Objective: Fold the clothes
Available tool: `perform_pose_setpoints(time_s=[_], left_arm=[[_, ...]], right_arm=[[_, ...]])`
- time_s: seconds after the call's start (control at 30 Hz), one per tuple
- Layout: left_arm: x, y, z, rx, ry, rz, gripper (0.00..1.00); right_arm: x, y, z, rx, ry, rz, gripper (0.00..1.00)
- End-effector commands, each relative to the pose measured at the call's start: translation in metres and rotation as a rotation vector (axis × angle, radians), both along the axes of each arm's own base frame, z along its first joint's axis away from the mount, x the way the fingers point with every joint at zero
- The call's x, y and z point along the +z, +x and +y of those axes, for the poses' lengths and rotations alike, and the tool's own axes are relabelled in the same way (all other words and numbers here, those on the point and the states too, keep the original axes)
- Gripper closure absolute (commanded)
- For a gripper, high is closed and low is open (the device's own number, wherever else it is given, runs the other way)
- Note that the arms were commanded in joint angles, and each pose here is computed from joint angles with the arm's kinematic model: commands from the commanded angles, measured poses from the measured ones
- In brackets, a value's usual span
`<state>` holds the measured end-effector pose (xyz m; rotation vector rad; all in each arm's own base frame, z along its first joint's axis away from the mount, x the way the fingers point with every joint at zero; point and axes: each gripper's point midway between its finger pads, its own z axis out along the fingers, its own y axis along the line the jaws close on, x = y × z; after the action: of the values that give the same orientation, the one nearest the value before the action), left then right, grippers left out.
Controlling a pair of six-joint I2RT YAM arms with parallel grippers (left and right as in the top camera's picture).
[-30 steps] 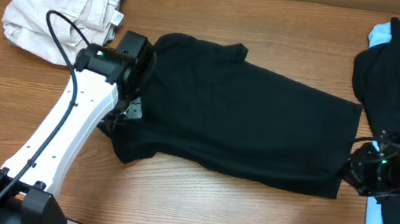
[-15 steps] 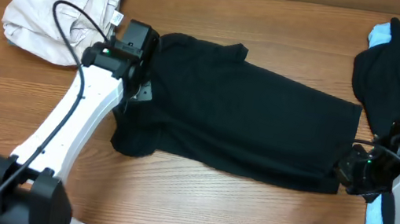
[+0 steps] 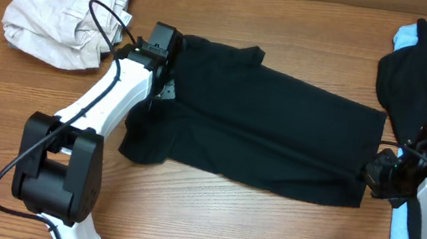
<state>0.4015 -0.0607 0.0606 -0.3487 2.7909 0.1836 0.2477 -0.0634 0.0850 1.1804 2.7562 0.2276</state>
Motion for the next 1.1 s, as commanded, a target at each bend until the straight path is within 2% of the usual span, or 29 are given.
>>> perform_pose_setpoints(time_s=[0.0,0.17,0.47,0.7,0.83,1.07], left_arm=[[0.000,0.008,0.001,-0.012,0.014,-0.025,0.96],[0.001,0.014,-0.002,-0.015,0.002,-0.050,0.96],[0.002,0.016,-0.003,-0.016,-0.002,-0.056,0.96],[0.001,0.015,-0.003,-0.016,-0.001,-0.052,0.96],[0.001,0.013,-0.001,-0.013,0.004,-0.047,0.96],[0.001,0.014,-0.001,-0.014,0.004,-0.049,0.96]], right_arm=[[-0.005,0.006,-0.011,-0.026,-0.045,-0.003,0.96],[-0.008,0.002,-0.022,-0.037,-0.102,0.029,0.96],[-0.001,0.001,-0.035,-0.123,-0.079,0.011,0.96],[0.048,0.008,-0.038,-0.142,-0.055,-0.088,0.96],[0.081,0.003,-0.029,-0.095,-0.055,-0.146,0.96],[0.082,-0.011,-0.027,-0.092,-0.068,-0.111,0.96]])
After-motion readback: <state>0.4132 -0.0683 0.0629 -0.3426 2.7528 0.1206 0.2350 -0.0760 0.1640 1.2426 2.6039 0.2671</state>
